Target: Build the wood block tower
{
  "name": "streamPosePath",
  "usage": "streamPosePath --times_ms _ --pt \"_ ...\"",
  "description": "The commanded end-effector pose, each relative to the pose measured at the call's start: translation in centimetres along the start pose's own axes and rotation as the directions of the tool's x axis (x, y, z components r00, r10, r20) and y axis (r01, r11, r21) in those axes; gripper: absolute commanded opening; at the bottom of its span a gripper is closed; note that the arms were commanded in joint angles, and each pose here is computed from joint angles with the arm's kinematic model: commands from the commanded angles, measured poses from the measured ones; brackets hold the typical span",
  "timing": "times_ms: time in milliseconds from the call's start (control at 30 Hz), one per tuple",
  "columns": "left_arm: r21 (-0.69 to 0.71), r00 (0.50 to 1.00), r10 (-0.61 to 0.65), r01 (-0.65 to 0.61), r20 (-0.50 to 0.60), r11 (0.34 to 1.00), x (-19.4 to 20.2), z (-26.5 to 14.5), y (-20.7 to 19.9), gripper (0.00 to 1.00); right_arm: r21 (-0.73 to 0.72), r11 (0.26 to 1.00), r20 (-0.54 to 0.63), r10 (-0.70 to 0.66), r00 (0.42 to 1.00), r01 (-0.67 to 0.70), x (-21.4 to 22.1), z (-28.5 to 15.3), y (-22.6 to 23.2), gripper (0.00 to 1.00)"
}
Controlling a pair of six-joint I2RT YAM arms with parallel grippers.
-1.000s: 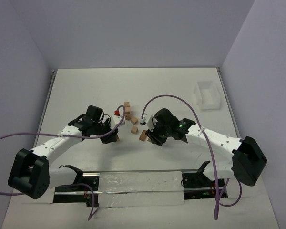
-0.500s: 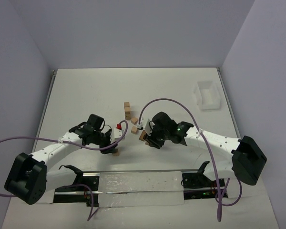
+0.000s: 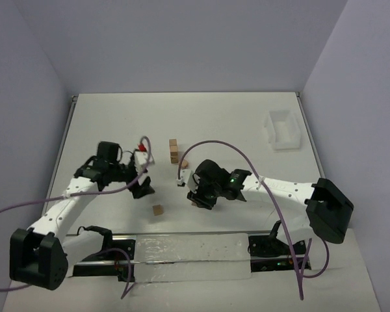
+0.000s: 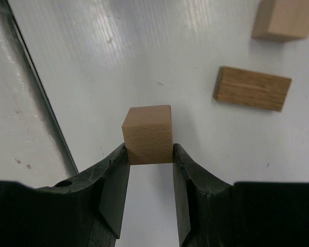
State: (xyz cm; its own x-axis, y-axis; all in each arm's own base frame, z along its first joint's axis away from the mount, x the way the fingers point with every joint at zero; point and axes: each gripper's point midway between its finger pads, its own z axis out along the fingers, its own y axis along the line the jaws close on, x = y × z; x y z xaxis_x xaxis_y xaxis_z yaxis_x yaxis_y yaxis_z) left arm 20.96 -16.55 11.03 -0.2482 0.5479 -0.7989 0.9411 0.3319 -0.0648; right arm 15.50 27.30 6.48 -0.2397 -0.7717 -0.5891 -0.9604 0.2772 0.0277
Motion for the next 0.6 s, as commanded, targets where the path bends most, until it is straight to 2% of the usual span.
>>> streamPosePath --times_ms 0,133,233,333,433,567 --pt "-0.133 0.967 -0.040 0.075 0.251 0.988 -7.3 -6.3 1.9 0.99 -0.023 0.997 0.050 -0.078 0.996 0.079 -4.3 0.9 1.6 0.00" --pt "-0.275 0.927 -0.101 0.210 0.361 0.938 -8.8 -10.2 3.2 0.99 -0.034 0.994 0.029 -0.105 0.994 0.106 -6.0 2.8 3.0 0.00" --pt "-0.312 0.885 -0.154 0.311 0.439 0.898 -8.8 -12.2 3.6 0.99 -0.035 0.989 0.018 -0.142 0.990 0.142 -6.7 4.2 3.9 0.00" --pt "-0.321 0.852 -0.188 0.376 0.488 0.870 -9.0 -13.3 3.5 0.99 -0.042 0.987 -0.007 -0.156 0.988 0.155 -7.0 5.2 4.1 0.00" --pt "-0.285 0.796 -0.277 0.481 0.539 0.829 -9.1 -13.9 3.6 0.99 -0.040 0.985 -0.031 -0.170 0.985 0.169 -7.2 6.3 3.9 0.00" --pt "-0.281 0.772 -0.269 0.496 0.576 0.822 -9.8 -14.4 3.5 0.99 -0.025 0.982 -0.059 -0.189 0.980 0.187 -7.3 7.2 3.4 0.00"
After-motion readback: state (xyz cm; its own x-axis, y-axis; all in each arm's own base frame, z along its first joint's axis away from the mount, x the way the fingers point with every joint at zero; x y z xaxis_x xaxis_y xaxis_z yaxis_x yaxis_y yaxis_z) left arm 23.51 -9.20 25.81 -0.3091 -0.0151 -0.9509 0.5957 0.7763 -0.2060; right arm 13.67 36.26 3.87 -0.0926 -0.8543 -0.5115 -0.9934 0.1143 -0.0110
